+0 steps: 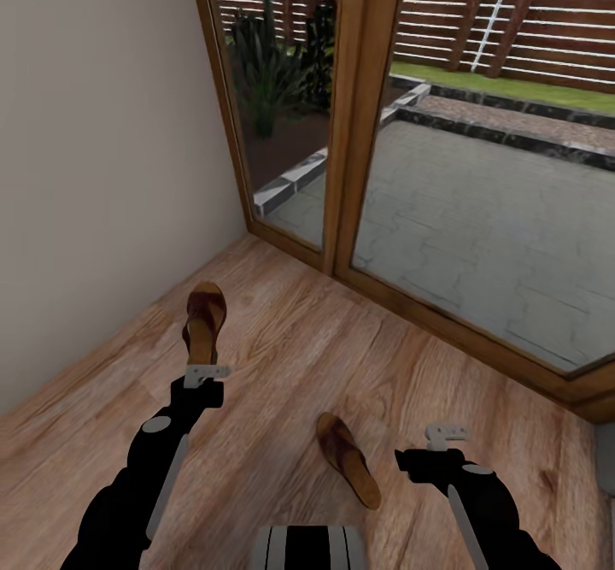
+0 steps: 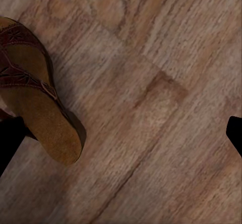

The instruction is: Pick up the two gym shoes and the two sandals from the corridor floor and place them onto the hallstand (shoe rack) in the corridor, making sure they are on the rack and not on the floor. Arrange them so the two gym shoes are next to each other and the two sandals are next to each other.

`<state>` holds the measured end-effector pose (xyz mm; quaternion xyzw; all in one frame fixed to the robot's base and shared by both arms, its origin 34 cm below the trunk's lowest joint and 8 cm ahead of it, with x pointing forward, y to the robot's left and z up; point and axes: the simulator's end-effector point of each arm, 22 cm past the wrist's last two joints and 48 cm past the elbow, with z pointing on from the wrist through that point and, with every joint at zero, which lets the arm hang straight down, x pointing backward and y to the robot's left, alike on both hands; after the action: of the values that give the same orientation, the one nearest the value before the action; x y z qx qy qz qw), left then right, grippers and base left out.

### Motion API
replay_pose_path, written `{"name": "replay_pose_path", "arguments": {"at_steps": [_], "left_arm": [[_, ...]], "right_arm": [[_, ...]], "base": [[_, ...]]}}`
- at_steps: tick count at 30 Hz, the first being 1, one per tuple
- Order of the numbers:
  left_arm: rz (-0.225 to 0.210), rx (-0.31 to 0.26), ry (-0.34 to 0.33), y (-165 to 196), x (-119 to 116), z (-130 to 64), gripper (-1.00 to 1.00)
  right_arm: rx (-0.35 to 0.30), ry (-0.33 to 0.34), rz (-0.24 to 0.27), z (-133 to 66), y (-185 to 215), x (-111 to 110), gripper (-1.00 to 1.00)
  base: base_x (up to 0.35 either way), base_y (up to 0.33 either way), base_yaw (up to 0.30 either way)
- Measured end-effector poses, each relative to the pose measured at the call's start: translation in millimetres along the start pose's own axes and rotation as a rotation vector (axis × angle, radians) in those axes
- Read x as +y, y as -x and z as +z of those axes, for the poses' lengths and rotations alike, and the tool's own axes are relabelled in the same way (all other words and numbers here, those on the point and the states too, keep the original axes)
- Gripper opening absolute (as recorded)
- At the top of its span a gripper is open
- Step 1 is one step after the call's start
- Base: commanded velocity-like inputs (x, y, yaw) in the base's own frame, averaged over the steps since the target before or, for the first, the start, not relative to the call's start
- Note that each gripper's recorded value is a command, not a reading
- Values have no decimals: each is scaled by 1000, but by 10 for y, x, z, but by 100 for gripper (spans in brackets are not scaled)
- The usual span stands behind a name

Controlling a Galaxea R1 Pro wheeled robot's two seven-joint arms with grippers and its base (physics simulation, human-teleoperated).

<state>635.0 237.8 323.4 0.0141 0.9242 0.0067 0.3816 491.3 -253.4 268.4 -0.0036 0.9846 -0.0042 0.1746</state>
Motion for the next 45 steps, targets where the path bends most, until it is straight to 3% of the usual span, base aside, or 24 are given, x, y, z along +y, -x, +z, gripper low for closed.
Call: {"name": "replay_pose_path", "arguments": {"at_steps": [28, 45], "left_arm": [[-2, -4, 1, 23, 6, -12, -100], [1, -1, 4, -1, 23, -15, -100]], "right_arm": [[-4, 1, 3, -14, 16, 0, 100], [-6, 5, 6, -18, 22, 7, 100]], "base": [[-122, 43, 17], [-16, 13, 0]]}}
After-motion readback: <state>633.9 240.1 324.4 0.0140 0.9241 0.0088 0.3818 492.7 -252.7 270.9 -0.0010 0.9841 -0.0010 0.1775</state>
